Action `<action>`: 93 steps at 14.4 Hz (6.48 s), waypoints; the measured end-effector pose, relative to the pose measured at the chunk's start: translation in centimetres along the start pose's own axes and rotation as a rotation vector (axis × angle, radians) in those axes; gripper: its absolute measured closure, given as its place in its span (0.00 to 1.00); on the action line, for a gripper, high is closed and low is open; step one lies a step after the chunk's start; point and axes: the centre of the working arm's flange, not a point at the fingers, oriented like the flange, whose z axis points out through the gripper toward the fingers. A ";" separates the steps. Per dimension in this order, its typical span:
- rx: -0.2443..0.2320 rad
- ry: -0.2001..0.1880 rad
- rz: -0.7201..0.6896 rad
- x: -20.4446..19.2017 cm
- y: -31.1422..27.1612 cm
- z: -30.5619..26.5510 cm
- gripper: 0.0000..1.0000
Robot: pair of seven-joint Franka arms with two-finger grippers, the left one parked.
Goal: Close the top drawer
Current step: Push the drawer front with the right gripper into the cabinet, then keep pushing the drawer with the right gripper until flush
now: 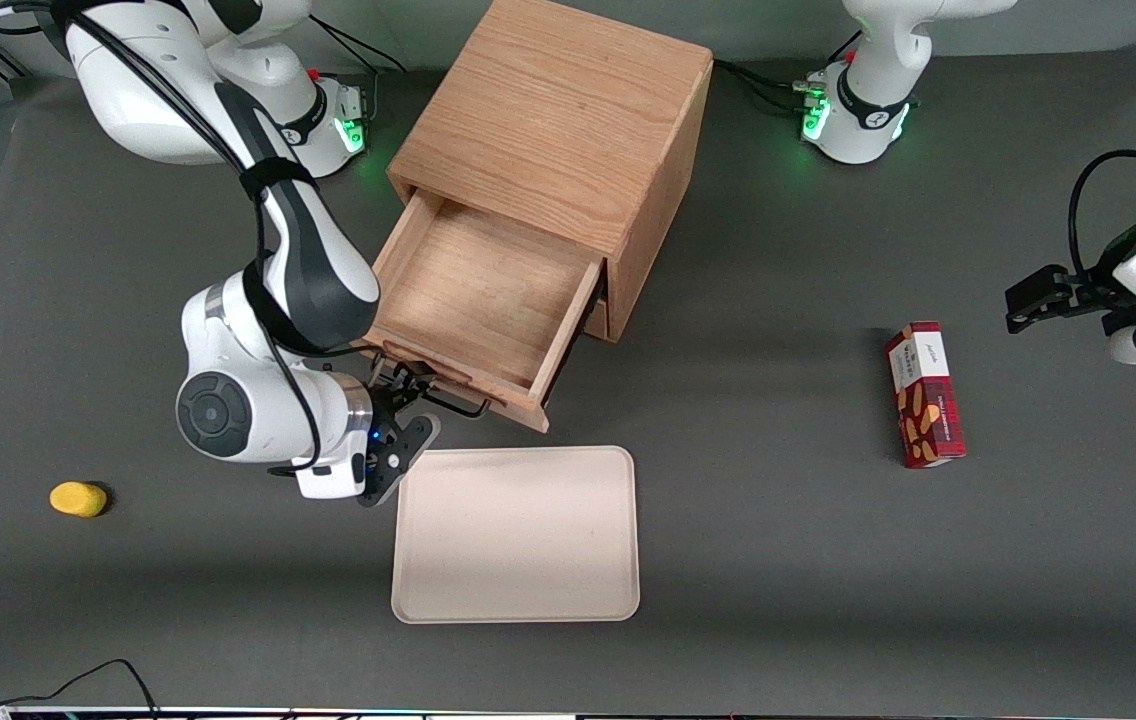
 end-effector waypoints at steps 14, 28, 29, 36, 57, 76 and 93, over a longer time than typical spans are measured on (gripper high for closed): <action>0.021 -0.046 0.014 -0.5 -2.9 1.5 0.00; 0.011 -0.104 0.064 -0.6 -6.7 2.5 0.00; 0.012 -0.105 0.065 -0.7 -6.7 2.5 0.00; 0.020 -0.120 0.079 -0.7 -8.6 3.0 0.00; -0.006 -0.144 0.063 -0.1 -12.3 3.7 0.00; -0.049 -0.203 0.068 -0.5 -18.6 5.4 0.00; -0.105 -0.204 0.050 -0.7 -20.7 5.6 0.00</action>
